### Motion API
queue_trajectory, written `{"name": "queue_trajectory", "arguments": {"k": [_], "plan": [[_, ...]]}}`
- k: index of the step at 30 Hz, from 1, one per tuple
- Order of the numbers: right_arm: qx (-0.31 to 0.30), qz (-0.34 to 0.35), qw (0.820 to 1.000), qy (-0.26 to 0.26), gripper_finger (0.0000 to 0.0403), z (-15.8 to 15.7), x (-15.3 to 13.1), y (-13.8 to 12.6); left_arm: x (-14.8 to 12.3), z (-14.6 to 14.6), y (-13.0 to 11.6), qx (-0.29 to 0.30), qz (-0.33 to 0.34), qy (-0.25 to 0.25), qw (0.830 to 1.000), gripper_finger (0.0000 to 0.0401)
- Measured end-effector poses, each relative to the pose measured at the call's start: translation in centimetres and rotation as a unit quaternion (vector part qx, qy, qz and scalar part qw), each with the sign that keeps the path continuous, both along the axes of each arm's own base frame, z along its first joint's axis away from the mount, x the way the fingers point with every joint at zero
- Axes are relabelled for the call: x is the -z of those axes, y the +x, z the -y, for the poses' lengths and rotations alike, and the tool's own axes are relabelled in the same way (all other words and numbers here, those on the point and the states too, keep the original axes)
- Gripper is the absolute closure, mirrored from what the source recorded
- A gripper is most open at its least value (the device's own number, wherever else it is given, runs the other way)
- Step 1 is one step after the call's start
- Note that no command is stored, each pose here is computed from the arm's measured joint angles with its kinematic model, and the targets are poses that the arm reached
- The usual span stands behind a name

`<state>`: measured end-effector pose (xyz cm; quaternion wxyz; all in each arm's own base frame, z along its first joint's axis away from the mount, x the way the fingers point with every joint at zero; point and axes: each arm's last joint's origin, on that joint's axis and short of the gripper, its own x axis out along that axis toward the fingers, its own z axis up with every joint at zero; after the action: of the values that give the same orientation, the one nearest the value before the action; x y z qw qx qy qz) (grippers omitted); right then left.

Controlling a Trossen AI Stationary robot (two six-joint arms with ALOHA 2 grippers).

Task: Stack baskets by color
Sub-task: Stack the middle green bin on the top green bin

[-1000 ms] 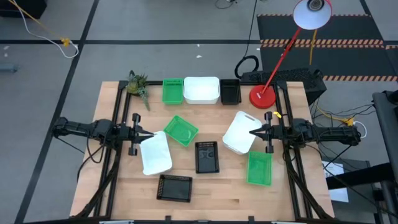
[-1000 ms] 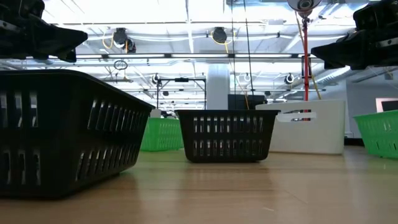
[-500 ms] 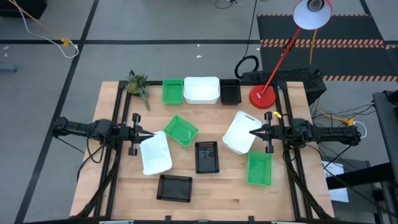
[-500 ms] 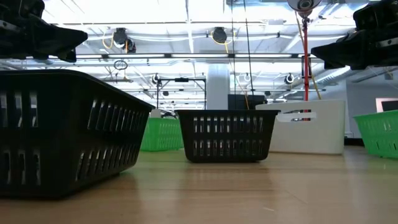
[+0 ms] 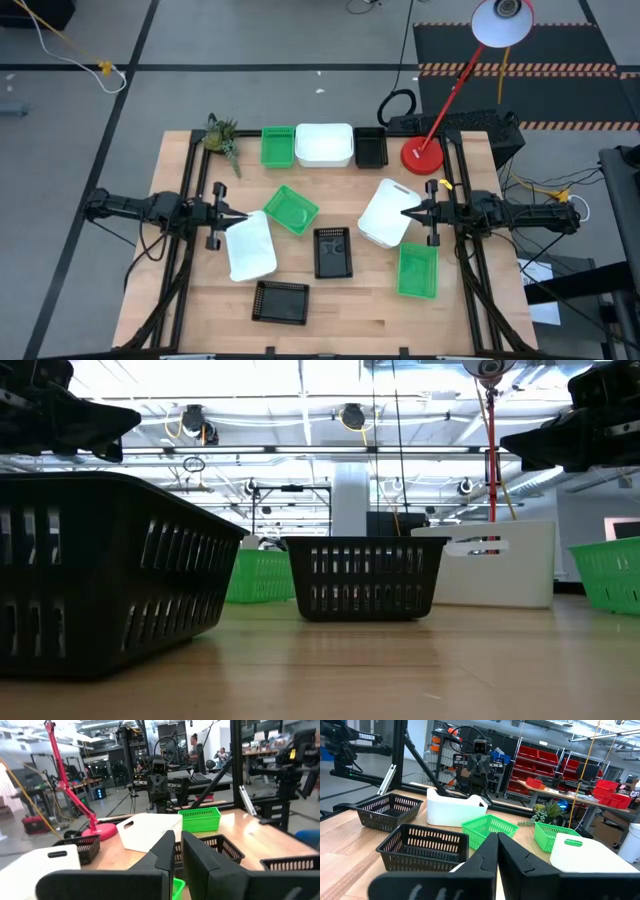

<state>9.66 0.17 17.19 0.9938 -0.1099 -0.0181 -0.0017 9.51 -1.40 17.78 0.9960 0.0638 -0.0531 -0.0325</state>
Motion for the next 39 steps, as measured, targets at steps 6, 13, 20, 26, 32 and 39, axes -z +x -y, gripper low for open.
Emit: {"name": "queue_trajectory", "arguments": {"k": [6,13,20,26,32,39], "plan": [[0.000,0.000,1.000,0.000,0.0403,0.0,0.0,0.0,0.0,0.0,0.0,0.003,-0.002,-0.023,1.000,0.0366],[0.000,0.000,1.000,0.000,0.0403,0.0,0.0,0.0,-0.7,-0.1,-0.1,-0.009,0.033,-0.059,0.998,0.0366],[0.000,0.000,1.000,0.000,0.0403,0.0,0.0,0.0,-3.4,-0.3,-0.7,-0.015,0.094,-0.073,0.993,0.0366],[0.000,0.000,1.000,0.000,0.0403,0.0,0.0,0.0,-7.4,-0.3,-0.8,-0.021,0.097,-0.071,0.992,0.0366],[0.000,0.001,1.000,0.000,0.0403,0.0,0.0,0.0,-12.2,-0.2,0.1,-0.026,0.027,-0.051,0.998,0.0366],[0.000,0.000,1.000,0.000,0.0403,0.0,0.0,0.0,-17.5,0.1,1.6,-0.030,-0.038,-0.030,0.998,0.0366]]}}
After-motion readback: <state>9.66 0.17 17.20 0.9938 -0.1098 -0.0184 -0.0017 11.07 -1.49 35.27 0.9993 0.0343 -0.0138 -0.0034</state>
